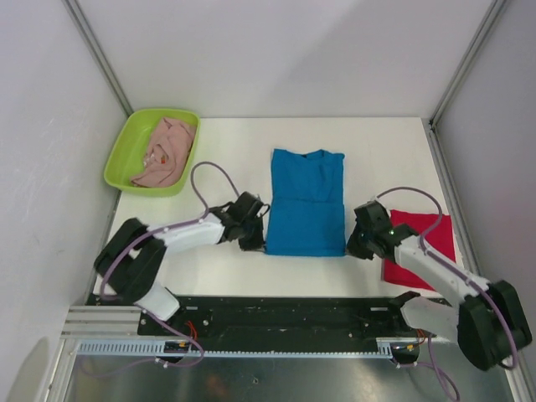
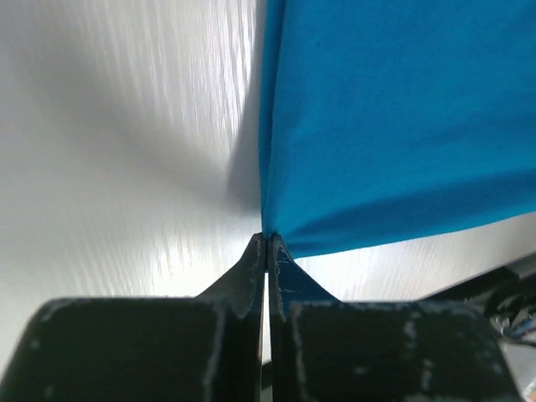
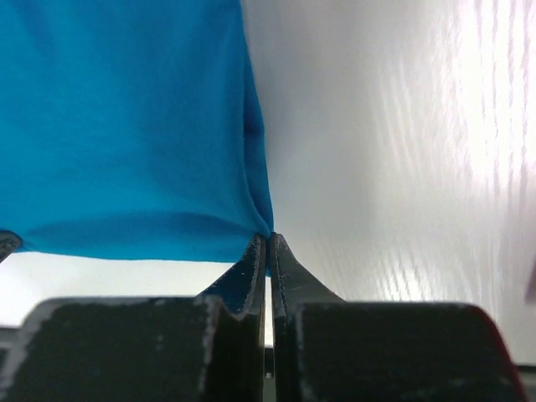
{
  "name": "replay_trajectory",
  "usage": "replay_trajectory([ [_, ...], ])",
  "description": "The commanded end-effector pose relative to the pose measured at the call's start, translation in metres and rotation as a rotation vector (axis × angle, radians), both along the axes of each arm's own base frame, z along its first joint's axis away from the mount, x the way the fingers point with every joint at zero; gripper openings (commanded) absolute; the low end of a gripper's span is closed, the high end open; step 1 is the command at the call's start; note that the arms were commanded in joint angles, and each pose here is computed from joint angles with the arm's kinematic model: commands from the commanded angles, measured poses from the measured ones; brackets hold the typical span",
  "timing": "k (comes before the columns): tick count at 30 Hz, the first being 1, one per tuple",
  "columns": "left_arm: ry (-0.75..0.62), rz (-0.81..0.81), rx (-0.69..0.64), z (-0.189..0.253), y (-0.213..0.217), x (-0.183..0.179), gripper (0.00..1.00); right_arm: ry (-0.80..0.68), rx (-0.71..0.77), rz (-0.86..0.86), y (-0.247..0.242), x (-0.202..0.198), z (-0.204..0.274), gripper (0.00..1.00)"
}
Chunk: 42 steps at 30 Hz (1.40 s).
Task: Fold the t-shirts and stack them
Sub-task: Fold the long partially folded tshirt into a neat square
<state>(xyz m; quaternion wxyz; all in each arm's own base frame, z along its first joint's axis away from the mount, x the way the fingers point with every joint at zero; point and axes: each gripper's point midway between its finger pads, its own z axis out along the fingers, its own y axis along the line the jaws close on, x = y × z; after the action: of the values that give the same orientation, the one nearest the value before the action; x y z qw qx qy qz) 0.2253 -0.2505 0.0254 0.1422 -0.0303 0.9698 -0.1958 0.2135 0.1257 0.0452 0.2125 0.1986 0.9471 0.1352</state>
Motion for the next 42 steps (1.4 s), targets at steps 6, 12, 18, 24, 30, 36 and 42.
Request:
replay_trajectory([
  [6,-0.114,0.082,-0.109,0.055,0.021,-0.030,0.00,-0.042,0.055,0.006,-0.003,-0.050,0.043,0.00],
  [12,-0.247,0.072,-0.175,0.111,0.009,-0.006,0.00,-0.170,0.050,0.012,0.003,-0.020,0.091,0.00],
  [18,-0.335,0.102,-0.162,0.146,-0.003,0.061,0.00,-0.293,0.015,0.000,0.004,0.053,0.131,0.00],
  [24,-0.401,0.150,-0.143,0.167,-0.011,0.145,0.00,-0.354,0.021,-0.029,-0.003,0.138,0.141,0.00],
  [30,-0.419,0.170,-0.124,0.159,-0.022,0.206,0.00,-0.366,0.046,-0.051,-0.014,0.203,0.127,0.00],
  [36,-0.437,0.186,-0.126,0.148,-0.030,0.253,0.00,-0.389,0.069,-0.074,-0.023,0.253,0.116,0.00],
  [42,-0.456,0.186,-0.136,0.136,-0.041,0.294,0.00,-0.386,0.069,-0.090,-0.027,0.294,0.101,0.00],
])
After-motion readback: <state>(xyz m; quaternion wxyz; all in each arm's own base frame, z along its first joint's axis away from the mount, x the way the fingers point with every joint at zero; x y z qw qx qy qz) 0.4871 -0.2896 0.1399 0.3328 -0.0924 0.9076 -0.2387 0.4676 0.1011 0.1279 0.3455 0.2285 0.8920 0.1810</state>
